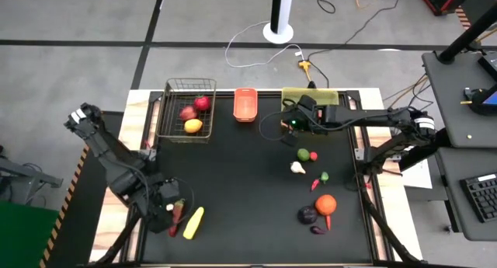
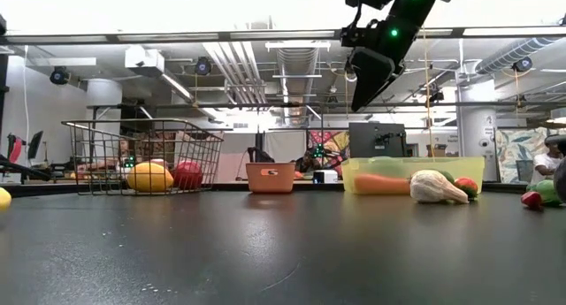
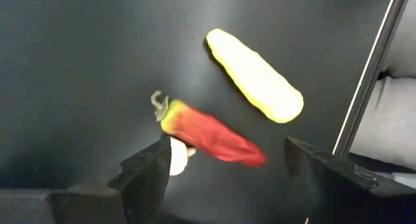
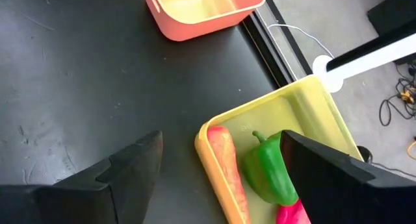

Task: Sort produce into baskets
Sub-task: Put the left white garlic into the orange bin

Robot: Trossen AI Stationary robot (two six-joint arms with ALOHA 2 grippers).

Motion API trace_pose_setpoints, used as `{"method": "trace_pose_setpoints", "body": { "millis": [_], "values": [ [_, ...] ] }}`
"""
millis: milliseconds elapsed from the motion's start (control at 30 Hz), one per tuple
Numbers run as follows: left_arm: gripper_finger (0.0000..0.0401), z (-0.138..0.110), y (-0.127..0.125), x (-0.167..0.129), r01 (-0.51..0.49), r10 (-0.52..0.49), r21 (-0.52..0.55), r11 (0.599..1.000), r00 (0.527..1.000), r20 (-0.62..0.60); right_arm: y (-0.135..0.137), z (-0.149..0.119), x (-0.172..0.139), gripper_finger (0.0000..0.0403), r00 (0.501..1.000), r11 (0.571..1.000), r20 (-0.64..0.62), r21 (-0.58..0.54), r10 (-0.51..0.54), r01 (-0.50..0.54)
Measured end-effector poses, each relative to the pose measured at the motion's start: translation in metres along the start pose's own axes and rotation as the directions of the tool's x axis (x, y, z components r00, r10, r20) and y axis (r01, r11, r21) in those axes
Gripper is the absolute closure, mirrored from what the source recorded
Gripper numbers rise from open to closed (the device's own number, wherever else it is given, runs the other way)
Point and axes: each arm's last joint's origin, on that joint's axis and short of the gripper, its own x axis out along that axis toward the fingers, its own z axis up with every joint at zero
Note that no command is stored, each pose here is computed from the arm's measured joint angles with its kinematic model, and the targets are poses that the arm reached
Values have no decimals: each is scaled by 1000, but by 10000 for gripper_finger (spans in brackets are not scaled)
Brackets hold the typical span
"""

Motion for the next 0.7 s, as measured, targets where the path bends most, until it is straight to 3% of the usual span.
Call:
{"method": "trace_pose_setpoints", "body": {
  "millis": [700],
  "values": [
    [123, -21, 8, 33, -122, 126, 54, 991, 988, -91, 1, 0, 0, 94, 1000, 1000, -2, 24, 5, -5]
  ]
}}
